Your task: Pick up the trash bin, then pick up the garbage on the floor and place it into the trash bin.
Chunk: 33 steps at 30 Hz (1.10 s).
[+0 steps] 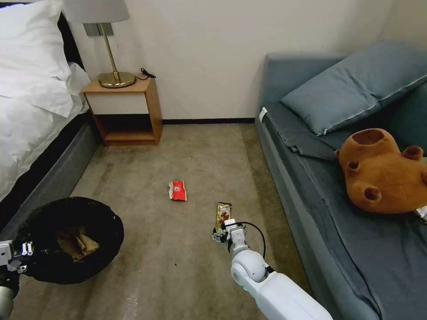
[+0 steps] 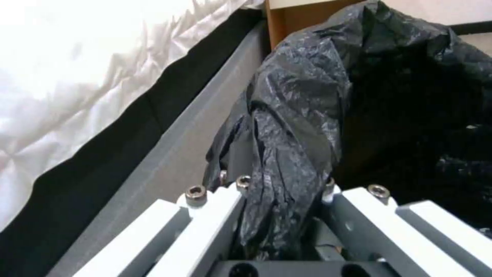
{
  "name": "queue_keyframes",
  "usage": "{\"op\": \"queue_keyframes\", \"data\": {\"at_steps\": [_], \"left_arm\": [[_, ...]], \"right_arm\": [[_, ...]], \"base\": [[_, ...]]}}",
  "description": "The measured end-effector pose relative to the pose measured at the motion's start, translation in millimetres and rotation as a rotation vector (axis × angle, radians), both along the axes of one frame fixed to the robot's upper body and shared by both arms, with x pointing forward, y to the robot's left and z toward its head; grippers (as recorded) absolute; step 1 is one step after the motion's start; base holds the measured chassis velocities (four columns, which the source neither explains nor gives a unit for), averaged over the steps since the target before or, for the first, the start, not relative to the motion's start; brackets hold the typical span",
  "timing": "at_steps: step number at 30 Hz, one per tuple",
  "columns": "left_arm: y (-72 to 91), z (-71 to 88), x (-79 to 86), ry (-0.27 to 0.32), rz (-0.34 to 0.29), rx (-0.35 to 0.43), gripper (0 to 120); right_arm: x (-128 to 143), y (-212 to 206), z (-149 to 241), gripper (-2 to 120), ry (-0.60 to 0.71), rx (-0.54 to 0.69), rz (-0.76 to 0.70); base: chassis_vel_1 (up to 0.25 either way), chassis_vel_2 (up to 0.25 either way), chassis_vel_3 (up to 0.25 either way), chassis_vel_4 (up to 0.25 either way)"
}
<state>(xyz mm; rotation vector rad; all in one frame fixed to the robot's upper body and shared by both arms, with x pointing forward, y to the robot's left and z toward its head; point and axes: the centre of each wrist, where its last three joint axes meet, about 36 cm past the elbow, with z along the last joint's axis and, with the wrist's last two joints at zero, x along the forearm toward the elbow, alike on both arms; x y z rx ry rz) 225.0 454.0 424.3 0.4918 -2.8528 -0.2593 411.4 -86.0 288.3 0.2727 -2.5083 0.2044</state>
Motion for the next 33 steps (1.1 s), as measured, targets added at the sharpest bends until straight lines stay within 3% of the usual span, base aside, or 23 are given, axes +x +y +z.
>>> {"op": "queue_keyframes", "data": {"at_steps": [33], "left_arm": [[1.5,-4.6,-4.8,0.001,0.007,0.004,4]], "right_arm": [[-4.8,-4.0,-13.0,100,0.006,0.01,0.022]], "base": [[-0.041,0.036,0.039,-0.041]]}}
